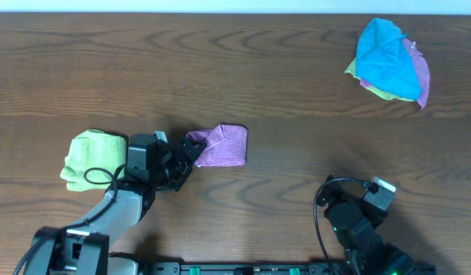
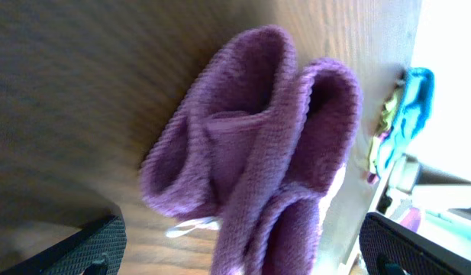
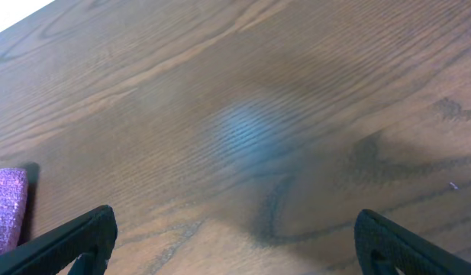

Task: Fold the cloth
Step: 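Grasp the folded pink cloth with the left gripper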

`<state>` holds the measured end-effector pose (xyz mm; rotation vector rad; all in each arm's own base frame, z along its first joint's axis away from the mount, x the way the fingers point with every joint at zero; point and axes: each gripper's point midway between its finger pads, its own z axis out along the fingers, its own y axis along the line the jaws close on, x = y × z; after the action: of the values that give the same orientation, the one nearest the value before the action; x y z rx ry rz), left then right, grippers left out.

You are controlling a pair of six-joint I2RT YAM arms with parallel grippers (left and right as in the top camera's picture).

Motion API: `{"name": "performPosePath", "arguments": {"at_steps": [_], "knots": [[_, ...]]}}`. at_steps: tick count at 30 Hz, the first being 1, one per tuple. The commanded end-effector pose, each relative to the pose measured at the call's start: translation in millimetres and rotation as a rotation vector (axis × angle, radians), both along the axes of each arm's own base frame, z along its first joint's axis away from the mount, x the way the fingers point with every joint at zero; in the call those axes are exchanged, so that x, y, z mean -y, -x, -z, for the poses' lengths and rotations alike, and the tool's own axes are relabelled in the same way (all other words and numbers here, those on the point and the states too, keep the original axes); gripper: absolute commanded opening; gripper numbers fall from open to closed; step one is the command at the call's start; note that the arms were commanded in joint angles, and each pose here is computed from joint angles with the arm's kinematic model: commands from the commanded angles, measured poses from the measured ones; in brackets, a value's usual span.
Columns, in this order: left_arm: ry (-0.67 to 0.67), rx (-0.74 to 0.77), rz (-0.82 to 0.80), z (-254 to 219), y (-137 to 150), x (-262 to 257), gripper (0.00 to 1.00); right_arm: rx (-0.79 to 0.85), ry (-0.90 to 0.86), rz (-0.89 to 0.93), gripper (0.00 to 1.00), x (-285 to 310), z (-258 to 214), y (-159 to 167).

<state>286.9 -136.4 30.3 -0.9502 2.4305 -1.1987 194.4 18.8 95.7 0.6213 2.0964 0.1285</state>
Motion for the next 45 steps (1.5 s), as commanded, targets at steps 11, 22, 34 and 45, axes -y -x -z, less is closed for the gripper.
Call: {"name": "performPosePath", "arguments": {"at_steps": [11, 22, 34, 45], "knots": [[-0.038, -0.036, 0.077, 35, 8, 2, 0.78, 0.003, 0.002, 0.015, 0.99, 3, 1, 0], [-0.072, 0.025, 0.079, 36, -2, -1, 0.31, 0.003, 0.003, 0.015, 0.99, 3, 1, 0], [-0.052, 0.255, 0.183, 5, -21, 13, 0.06, 0.003, 0.003, 0.015, 0.99, 3, 1, 0], [0.033, 0.398, 0.248, -28, -31, 24, 0.06, 0.003, 0.002, 0.015, 0.99, 3, 1, 0]]}}
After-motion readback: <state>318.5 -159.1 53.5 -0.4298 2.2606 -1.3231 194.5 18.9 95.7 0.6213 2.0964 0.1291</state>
